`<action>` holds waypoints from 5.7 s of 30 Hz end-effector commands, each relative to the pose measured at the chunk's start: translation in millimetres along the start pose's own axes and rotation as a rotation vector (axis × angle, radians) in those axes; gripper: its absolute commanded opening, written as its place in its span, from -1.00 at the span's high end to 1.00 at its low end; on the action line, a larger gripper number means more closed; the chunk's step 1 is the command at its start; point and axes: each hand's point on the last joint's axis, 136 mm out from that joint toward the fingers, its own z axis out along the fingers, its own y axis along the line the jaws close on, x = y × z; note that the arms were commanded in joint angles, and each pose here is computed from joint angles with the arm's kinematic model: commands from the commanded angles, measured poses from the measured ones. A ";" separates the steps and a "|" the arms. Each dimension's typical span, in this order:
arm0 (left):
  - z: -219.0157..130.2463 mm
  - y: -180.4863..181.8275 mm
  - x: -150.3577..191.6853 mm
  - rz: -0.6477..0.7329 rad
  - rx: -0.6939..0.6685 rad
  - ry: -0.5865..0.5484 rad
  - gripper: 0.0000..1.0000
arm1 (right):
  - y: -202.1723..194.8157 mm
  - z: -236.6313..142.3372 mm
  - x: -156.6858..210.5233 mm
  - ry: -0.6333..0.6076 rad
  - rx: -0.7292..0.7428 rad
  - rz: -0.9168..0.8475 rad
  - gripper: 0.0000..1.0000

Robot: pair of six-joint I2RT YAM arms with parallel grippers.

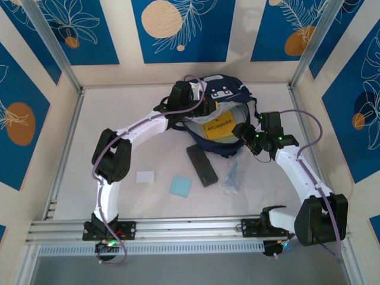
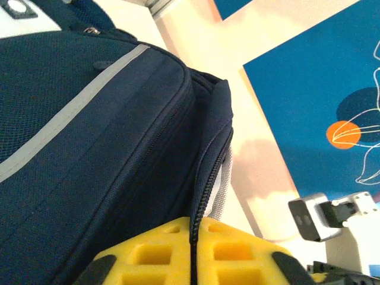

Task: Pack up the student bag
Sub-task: Close the student bag at the top-center of the table, then rotate the student bag at the top-center of the table, then zip the student bag at the top-center of the table.

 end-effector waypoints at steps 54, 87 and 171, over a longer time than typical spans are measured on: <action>-104.3 196.6 28.1 -0.302 -0.244 -0.259 1.00 | 29.9 113.6 -57.7 -0.027 -0.002 -0.139 -0.47; -124.6 118.6 6.2 -0.408 -0.138 -0.408 1.00 | 167.2 142.2 139.7 0.053 -0.270 -0.610 -0.18; -105.9 150.5 -3.2 -0.539 -0.006 -0.410 0.90 | 198.7 71.8 193.9 0.883 -0.361 -0.451 1.00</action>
